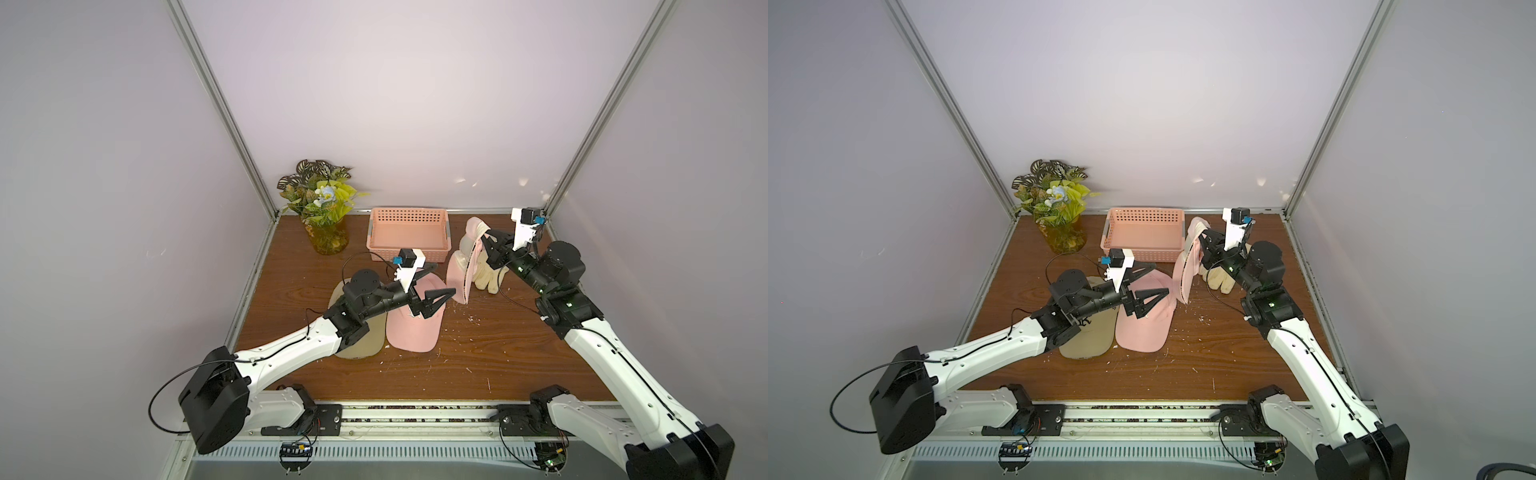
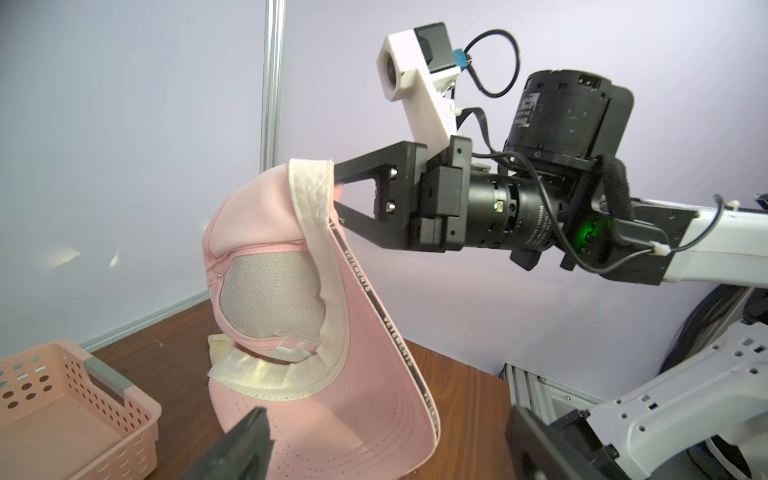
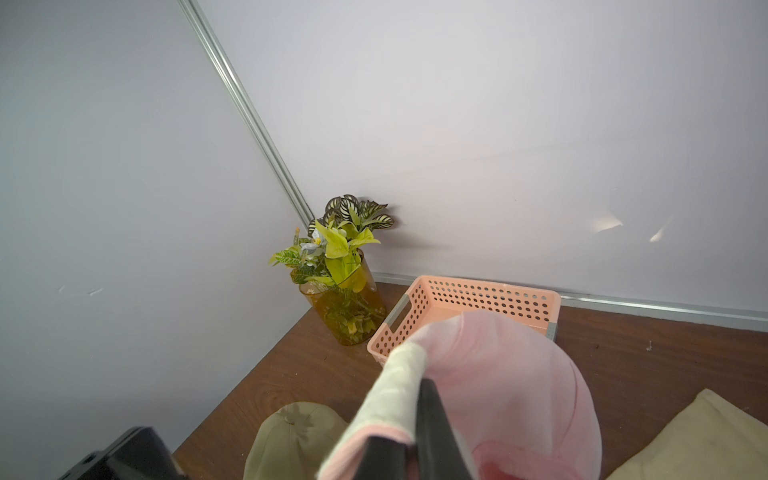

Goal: Turn the baseball cap inside out
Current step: Turn over the baseball cap.

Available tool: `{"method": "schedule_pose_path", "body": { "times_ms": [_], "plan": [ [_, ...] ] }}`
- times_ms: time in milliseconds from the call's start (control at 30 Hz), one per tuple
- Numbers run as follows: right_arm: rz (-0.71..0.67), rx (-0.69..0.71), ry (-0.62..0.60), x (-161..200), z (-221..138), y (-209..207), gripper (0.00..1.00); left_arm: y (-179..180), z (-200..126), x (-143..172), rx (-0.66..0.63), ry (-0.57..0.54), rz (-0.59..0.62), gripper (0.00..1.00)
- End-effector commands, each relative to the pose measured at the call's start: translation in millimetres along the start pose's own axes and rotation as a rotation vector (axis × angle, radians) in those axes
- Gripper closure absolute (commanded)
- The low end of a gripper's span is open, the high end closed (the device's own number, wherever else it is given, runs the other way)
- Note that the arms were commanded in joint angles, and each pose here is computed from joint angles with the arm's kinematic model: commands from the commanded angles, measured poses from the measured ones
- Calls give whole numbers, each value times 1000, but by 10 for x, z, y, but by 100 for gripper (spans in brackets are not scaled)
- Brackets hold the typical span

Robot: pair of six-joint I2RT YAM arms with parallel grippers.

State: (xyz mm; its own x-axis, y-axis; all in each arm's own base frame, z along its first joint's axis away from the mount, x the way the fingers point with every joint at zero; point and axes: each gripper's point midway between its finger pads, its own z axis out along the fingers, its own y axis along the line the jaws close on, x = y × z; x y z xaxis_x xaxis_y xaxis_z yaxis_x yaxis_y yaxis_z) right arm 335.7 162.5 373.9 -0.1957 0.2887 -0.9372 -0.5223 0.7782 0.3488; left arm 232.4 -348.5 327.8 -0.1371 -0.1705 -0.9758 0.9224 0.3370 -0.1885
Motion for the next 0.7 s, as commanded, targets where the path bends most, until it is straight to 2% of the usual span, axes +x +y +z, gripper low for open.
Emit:
{"method": "schedule_pose_path", "body": {
  "times_ms": [0,333,500,667],
  "plan": [
    [34,27,-65,-265,2,38,100,-11,11,-193,-64,-112,20,11],
    [72,59,-85,-365,46,74,100,75,292,142,-217,-66,10,14],
    [104,52,-86,-438,59,124,100,119,370,406,-270,-26,7,21],
    [133,15,-85,-459,50,212,100,207,443,476,-304,-40,45,24]
  ]
}}
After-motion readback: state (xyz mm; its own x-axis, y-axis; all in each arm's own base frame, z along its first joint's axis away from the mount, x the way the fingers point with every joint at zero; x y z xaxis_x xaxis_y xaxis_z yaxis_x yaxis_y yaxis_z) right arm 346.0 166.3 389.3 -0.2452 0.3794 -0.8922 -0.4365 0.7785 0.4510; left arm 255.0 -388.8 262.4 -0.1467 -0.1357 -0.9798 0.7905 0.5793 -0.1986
